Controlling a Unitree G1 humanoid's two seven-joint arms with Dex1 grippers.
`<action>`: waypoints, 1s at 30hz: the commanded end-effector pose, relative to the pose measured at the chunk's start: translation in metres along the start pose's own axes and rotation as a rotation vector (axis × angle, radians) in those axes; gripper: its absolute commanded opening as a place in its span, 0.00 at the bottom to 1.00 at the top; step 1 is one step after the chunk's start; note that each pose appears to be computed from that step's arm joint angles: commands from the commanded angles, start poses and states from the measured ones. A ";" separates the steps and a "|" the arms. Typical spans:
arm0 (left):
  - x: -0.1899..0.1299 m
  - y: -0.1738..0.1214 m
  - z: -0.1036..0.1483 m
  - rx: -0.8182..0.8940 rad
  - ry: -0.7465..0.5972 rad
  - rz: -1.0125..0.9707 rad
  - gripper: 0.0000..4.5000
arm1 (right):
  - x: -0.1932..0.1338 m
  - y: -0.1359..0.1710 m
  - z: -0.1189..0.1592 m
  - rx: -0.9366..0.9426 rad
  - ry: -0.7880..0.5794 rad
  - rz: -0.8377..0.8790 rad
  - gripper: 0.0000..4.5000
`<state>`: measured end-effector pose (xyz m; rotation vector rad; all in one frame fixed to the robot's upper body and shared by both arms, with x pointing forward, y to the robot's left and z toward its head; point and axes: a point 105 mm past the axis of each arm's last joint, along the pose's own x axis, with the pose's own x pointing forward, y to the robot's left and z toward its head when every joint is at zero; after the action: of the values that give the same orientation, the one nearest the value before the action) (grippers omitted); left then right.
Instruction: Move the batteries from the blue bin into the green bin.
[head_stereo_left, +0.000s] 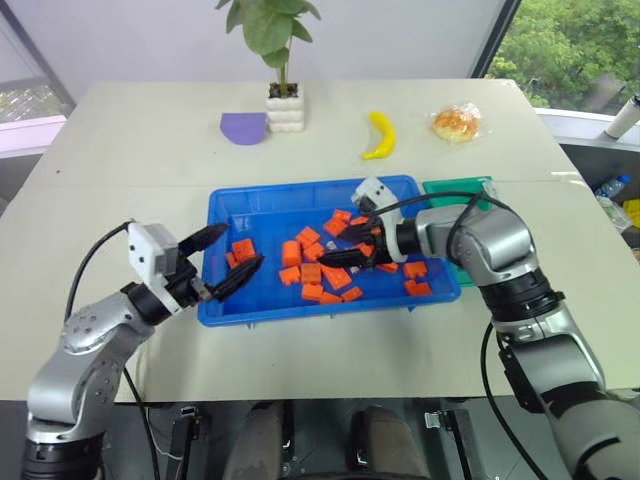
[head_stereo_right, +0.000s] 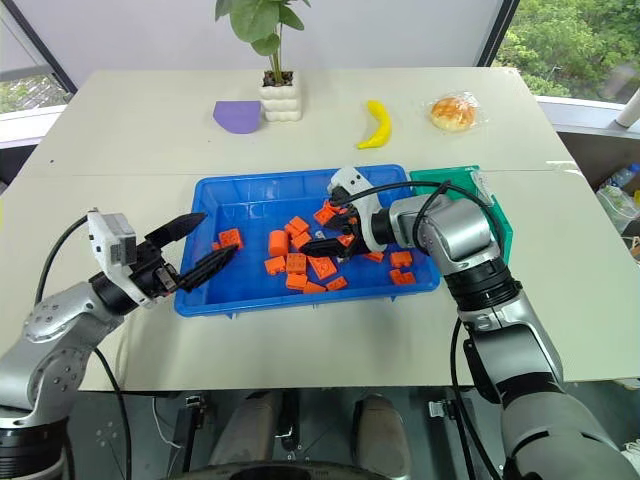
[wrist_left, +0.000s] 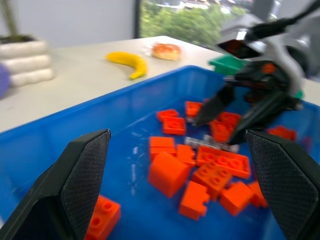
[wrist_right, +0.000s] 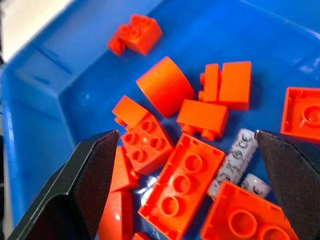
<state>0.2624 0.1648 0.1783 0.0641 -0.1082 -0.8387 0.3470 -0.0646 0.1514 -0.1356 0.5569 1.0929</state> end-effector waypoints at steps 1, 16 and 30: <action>0.002 -0.011 0.011 0.045 0.005 -0.084 1.00 | -0.003 -0.004 0.005 -0.029 -0.011 -0.018 0.99; 0.017 -0.018 0.011 0.056 -0.030 -0.111 1.00 | 0.016 -0.036 -0.001 0.013 0.028 -0.161 0.99; 0.018 -0.019 0.010 0.043 -0.048 -0.088 1.00 | 0.016 -0.042 -0.026 -0.126 0.143 -0.181 0.99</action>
<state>0.2617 0.1410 0.1800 0.0708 -0.1278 -0.9230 0.3854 -0.0754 0.1287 -0.3193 0.5455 0.9474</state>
